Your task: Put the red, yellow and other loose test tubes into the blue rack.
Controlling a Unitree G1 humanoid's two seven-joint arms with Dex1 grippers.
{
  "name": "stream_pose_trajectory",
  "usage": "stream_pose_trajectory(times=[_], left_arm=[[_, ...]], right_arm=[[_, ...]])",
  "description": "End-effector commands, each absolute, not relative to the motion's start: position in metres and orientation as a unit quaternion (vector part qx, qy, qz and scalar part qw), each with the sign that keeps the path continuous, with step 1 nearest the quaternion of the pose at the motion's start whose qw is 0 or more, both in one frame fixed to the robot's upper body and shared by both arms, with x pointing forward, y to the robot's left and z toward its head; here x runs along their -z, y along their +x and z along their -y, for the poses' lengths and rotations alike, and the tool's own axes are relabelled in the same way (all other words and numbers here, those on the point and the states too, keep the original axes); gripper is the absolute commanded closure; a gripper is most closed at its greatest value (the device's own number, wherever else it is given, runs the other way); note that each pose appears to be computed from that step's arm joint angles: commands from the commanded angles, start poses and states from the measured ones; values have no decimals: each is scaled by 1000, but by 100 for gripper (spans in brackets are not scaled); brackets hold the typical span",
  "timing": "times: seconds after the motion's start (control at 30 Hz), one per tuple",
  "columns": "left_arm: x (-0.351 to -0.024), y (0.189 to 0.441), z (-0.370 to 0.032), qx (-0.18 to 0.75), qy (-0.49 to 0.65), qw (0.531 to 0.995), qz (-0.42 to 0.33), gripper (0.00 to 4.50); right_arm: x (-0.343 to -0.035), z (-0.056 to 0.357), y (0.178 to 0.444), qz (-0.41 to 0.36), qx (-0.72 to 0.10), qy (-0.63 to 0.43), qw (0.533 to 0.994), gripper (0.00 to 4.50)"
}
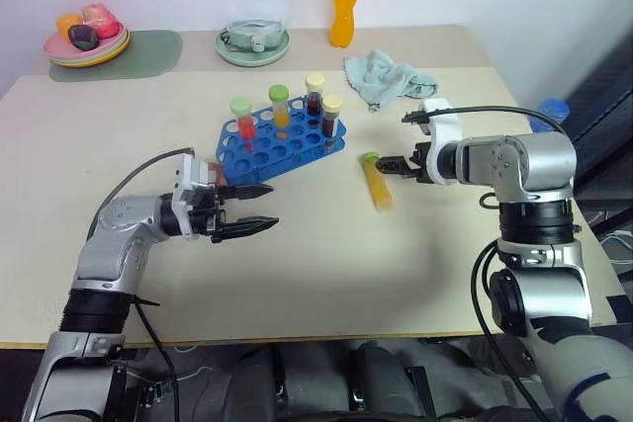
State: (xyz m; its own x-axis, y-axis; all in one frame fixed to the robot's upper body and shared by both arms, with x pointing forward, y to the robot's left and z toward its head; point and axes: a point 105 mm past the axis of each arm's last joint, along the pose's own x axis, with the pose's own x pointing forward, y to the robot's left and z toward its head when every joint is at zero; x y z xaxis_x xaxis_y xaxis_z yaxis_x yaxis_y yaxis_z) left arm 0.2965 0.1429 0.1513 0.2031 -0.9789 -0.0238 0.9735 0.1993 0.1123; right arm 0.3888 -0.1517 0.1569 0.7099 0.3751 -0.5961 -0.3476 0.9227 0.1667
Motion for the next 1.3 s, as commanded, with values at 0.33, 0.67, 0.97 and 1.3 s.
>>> stream_pose_trajectory(times=[0.33, 0.67, 0.97, 1.3], left_arm=[[-149, 304, -121, 659, 40, 751, 33, 136], [-146, 301, -116, 660, 31, 750, 31, 136], [-152, 302, -119, 650, 36, 759, 30, 136], [-156, 301, -127, 630, 41, 775, 30, 136]], right_arm=[[-141, 133, 397, -375, -198, 2, 905, 3], [-120, 124, 416, -385, -183, -59, 903, 133], [-118, 112, 416, -363, -222, -131, 895, 331], [-180, 84, 373, -161, -393, -201, 883, 331]])
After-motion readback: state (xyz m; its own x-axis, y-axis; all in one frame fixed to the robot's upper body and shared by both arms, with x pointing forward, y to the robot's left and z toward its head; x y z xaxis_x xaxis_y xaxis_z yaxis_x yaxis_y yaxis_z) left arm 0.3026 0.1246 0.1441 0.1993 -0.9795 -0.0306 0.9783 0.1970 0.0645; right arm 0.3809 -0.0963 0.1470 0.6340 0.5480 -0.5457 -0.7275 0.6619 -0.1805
